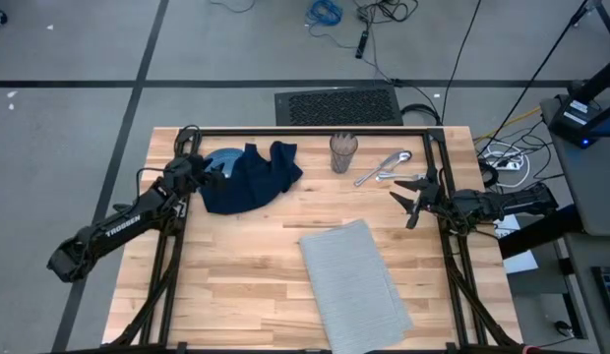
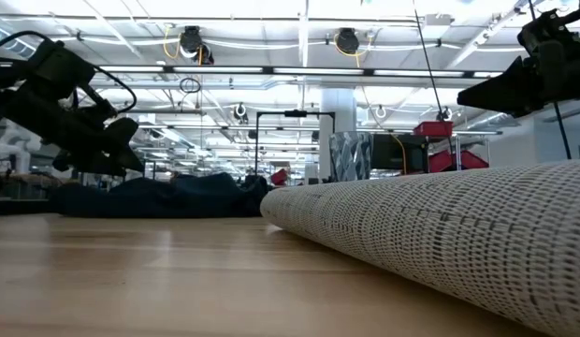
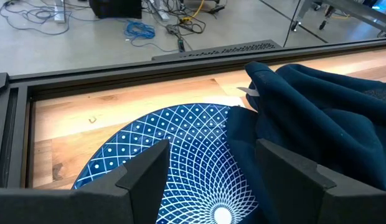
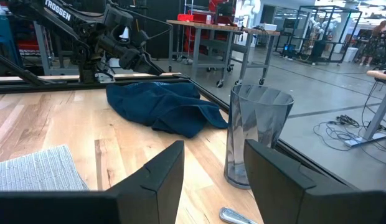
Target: Set table place
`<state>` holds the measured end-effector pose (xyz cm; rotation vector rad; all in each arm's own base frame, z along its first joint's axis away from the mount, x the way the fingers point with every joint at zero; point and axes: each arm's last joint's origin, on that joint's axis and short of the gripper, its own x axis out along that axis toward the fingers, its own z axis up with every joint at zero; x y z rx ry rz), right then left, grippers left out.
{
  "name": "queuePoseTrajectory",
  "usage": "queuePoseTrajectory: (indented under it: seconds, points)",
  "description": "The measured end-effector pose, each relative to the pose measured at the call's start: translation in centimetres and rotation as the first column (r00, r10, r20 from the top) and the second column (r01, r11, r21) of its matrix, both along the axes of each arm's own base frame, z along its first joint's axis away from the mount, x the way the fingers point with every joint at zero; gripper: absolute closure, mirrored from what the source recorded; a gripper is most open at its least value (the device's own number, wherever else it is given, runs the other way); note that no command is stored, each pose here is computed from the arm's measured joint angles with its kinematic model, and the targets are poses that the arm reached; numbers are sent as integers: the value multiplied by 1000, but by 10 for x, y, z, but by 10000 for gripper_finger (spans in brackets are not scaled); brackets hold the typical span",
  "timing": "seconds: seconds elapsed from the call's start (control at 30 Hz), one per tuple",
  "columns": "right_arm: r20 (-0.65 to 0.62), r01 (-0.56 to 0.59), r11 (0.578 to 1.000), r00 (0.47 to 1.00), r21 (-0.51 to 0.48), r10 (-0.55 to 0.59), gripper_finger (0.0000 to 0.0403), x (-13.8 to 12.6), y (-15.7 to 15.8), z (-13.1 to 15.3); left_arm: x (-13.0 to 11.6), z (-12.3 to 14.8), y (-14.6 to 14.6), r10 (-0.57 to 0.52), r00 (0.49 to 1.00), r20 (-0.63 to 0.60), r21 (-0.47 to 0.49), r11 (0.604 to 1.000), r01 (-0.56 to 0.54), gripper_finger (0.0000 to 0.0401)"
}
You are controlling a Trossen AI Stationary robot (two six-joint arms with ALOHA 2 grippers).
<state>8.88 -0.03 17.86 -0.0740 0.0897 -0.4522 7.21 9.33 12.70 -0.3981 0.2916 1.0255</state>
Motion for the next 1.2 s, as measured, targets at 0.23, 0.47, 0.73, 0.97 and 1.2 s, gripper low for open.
queuePoseTrajectory:
  seconds: [0.23,0.47,0.73,0.97,1.2]
  points:
    - [0,0,1000,1000,0,0,250,0,0,0,0,0,0,0,1000,0,0,1000,0,178]
    - [9,1,1000,1000,2,-1,250,0,0,1,0,0,0,0,1000,0,0,1000,0,178]
    - [21,0,1000,1000,4,0,250,0,0,2,0,0,0,0,1000,2,2,1000,0,178]
    - [20,0,1000,1000,4,0,250,0,0,2,0,0,0,1,1000,6,0,1000,-1,178]
    - [18,0,1000,1000,4,0,250,0,0,2,0,0,0,2,1000,6,1,1000,-2,178]
